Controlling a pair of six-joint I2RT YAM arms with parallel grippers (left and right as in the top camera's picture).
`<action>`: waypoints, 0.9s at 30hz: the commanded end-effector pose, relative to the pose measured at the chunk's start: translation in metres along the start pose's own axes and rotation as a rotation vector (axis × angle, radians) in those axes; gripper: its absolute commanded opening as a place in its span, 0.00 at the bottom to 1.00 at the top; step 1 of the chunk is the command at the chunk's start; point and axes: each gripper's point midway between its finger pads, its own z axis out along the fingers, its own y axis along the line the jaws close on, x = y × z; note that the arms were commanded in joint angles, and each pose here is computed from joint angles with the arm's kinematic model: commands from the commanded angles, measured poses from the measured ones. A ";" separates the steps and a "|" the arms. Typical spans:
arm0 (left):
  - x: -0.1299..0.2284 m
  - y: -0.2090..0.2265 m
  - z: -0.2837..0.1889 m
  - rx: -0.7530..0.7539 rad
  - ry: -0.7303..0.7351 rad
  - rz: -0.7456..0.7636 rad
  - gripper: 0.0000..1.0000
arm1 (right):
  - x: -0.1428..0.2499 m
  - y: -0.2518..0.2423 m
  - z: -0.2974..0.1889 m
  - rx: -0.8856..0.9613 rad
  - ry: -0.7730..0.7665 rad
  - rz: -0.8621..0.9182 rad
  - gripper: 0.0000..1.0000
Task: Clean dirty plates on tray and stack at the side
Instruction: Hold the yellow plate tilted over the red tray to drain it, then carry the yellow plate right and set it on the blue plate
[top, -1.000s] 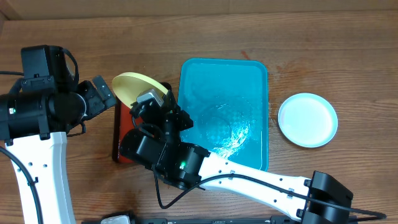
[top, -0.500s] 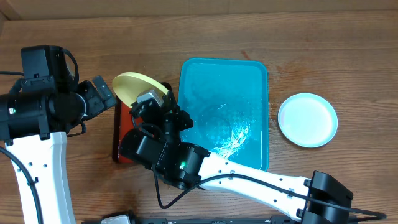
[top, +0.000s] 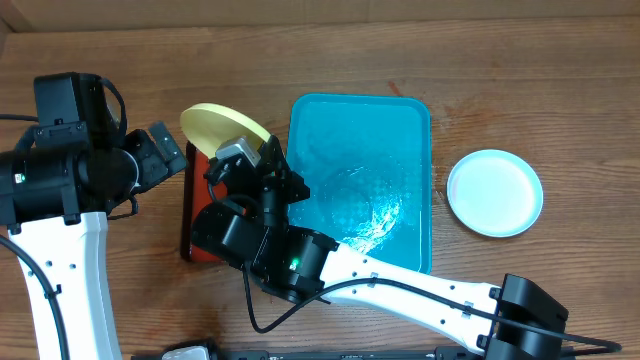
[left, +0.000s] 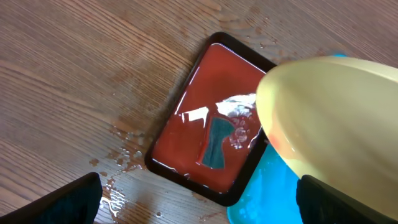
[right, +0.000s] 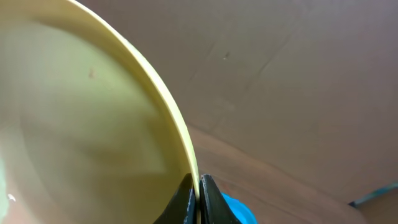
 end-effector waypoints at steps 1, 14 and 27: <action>-0.005 -0.002 -0.004 -0.002 -0.020 0.021 1.00 | -0.019 -0.024 -0.006 0.033 -0.024 0.046 0.04; -0.005 -0.002 -0.004 -0.002 -0.020 0.021 1.00 | -0.019 -0.025 -0.006 0.036 -0.024 0.046 0.04; -0.005 -0.002 -0.004 -0.002 -0.020 0.021 1.00 | 0.047 0.015 0.029 -0.280 0.300 0.445 0.04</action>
